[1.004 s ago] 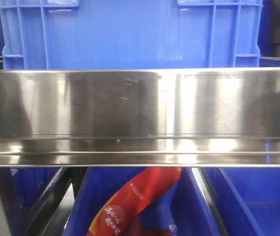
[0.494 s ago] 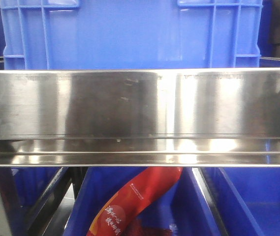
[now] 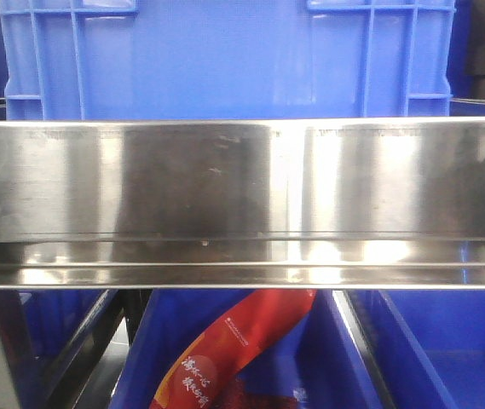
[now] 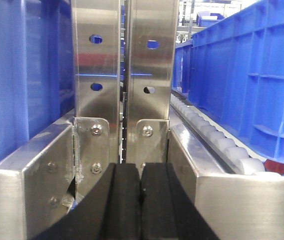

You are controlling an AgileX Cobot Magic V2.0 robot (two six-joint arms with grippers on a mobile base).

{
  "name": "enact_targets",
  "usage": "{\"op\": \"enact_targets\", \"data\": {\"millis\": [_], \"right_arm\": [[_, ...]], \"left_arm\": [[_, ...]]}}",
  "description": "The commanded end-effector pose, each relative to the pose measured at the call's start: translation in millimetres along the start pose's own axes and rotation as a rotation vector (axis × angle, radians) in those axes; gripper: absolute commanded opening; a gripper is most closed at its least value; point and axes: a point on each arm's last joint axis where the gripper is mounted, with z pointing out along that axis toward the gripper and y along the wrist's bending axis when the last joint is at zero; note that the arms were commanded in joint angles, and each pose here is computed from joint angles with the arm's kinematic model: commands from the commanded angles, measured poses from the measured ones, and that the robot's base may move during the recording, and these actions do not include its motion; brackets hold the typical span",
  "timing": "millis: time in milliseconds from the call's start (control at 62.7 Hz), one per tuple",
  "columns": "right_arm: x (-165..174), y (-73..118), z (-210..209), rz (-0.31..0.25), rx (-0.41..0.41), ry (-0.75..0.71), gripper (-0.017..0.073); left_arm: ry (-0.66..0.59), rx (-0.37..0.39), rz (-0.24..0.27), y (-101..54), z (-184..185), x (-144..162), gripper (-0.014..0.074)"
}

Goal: Grab block from conveyor and place in blue bin

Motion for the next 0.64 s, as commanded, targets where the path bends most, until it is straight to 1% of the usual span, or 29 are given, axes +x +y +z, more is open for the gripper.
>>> {"op": "enact_targets", "data": {"millis": [0, 622], "right_arm": [[-2.6, -0.5, -0.3, -0.007, 0.007, -0.029, -0.0162], [-2.6, -0.5, -0.3, -0.007, 0.007, -0.029, -0.0162]], "left_arm": [[-0.016, 0.005, 0.001, -0.3, -0.5, -1.9, -0.0111], [-0.016, 0.005, 0.001, -0.3, -0.5, -1.9, -0.0111]]}}
